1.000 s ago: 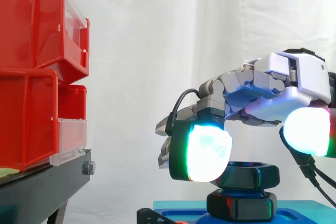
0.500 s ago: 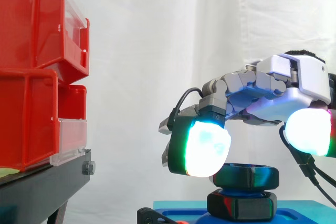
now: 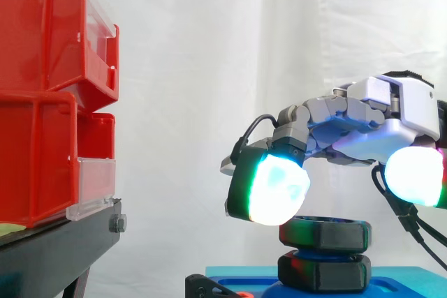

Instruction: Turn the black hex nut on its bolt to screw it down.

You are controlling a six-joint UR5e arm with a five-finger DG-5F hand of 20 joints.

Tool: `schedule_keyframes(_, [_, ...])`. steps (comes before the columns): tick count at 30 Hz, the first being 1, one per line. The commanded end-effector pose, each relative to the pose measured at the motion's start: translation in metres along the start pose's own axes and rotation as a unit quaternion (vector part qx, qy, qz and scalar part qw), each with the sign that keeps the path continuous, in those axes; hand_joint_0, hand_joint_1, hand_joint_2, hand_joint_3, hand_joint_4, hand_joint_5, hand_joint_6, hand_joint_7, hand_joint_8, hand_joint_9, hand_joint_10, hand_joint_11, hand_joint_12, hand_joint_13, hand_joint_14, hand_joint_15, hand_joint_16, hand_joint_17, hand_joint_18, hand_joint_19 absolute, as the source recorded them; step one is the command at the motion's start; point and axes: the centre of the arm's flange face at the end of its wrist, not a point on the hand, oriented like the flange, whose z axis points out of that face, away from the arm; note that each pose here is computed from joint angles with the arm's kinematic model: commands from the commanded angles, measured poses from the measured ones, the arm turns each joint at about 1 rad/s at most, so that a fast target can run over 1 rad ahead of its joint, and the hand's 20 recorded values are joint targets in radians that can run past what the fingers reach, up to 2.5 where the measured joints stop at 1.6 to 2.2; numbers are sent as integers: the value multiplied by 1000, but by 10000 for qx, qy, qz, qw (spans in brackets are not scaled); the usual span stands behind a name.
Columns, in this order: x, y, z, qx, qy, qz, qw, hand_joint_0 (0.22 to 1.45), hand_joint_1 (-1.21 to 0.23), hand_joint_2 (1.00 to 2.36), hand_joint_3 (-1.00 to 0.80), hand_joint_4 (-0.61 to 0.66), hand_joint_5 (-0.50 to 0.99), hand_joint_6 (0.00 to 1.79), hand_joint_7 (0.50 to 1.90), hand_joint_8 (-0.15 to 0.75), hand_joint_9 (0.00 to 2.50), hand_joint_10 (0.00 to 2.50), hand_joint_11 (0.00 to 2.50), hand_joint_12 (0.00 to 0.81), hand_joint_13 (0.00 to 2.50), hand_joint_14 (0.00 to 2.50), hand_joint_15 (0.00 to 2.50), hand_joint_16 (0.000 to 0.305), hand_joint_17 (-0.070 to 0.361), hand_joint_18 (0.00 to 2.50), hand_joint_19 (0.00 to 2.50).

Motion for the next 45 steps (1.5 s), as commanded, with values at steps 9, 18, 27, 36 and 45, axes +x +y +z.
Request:
schedule_keyframes(9, [1,-11,-23,-67,-21,-104,9999,500,-368,1000,-500,206,-162,601,968,280,553,9,413,311,574,8,212,50,113,484,303])
schedule_keyframes(18, [-4,-20,-36,-73,-65,-116,9999,501,-369,1000,-500,208,-161,599,975,279,551,9,408,308,564,7,207,50,113,484,307])
schedule_keyframes(27, [-12,-22,-29,-230,-261,190,9992,500,-372,1000,-500,211,-158,596,981,280,554,9,413,303,562,7,203,50,113,491,305])
schedule_keyframes(36, [-34,-16,5,-413,-606,328,9968,501,-373,1000,-500,218,-158,598,978,280,554,9,410,310,584,8,225,50,113,495,312])
schedule_keyframes(45, [-22,7,39,-245,-655,153,9974,502,-375,1000,-500,216,-158,597,969,282,558,9,415,314,602,8,238,50,113,503,311])
